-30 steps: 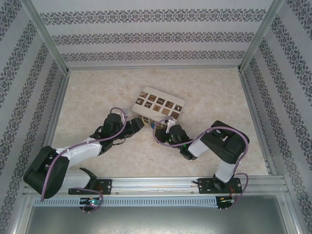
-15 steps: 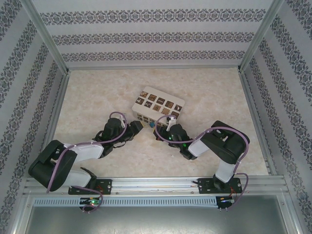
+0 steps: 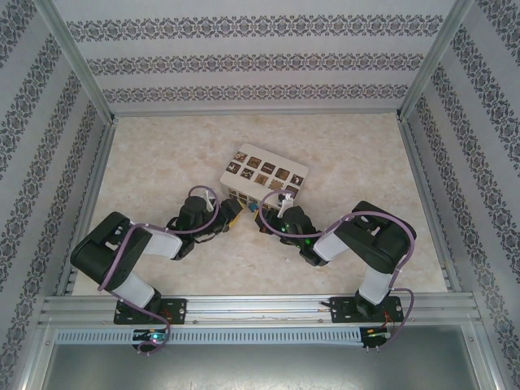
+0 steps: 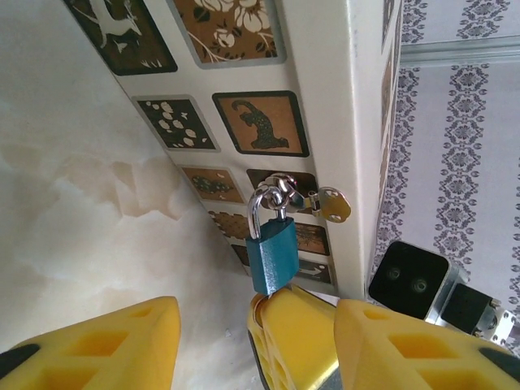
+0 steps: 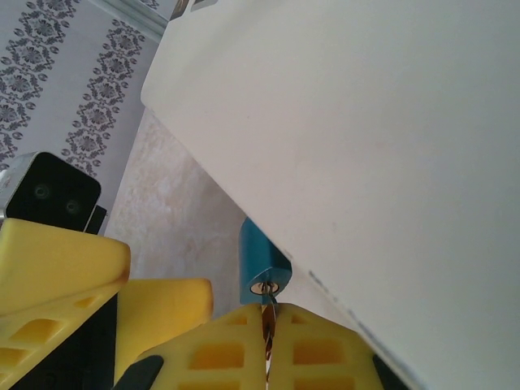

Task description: Unlock the padlock with the key

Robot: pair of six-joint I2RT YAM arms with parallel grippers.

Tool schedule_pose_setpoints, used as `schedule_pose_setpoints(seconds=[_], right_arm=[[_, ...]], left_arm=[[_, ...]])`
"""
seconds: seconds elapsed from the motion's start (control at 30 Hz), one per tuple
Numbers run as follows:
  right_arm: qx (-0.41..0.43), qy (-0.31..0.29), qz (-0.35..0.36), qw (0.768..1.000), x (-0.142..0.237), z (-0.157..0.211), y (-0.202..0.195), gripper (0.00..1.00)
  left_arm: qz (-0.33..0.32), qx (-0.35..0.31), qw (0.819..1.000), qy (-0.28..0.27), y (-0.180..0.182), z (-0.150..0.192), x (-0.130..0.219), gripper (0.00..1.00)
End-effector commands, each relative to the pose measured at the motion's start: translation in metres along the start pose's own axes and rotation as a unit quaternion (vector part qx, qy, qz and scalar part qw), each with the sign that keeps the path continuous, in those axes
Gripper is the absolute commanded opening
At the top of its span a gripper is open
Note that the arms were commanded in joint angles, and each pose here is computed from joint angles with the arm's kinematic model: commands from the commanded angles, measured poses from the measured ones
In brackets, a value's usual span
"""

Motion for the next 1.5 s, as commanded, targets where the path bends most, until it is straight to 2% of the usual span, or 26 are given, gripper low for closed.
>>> schedule_pose_setpoints(seconds=[0.0,0.83,1.1,1.23,1.27,1.47], right_arm=[[-0.036,0.019,0.001,0.999,0.000,0.005,-0.003,0.00],[-0.050,0.021,-0.008,0.998,-0.002,-0.002,-0.002,0.00],[-0.052,0.018,-0.014,0.998,-0.001,-0.004,0.001,0.00],[-0.052,0.016,-0.015,0.998,0.001,-0.005,0.001,0.00],[-0.052,0.015,-0.015,0.998,0.002,-0.005,0.001,0.01],[-0.049,0.003,-0.011,0.999,0.012,-0.008,0.001,0.24]], left_arm=[[0.056,-0.002,0.998,0.004,-0.024,-0.005,-0.006,0.51],[0.068,0.037,0.997,0.032,-0.014,0.000,-0.046,0.38],[0.056,0.043,0.997,0.030,-0.006,0.001,-0.050,0.28],[0.053,0.039,0.998,0.025,-0.007,0.001,-0.049,0.20],[0.053,0.038,0.998,0.024,-0.008,0.001,-0.048,0.16],[0.044,0.023,0.999,0.015,-0.015,0.002,-0.042,0.03]])
Point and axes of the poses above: each hand's point on the last joint's axis, 136 mm out from that joint toward the fingers, its own x axis back along the fingers, its own y axis along the line the jaws close on, z = x × y, the point moved 6 cm from there along x, back along the fingers, and after that the axes turned 6 degrees about x, right-handed, at the moved point
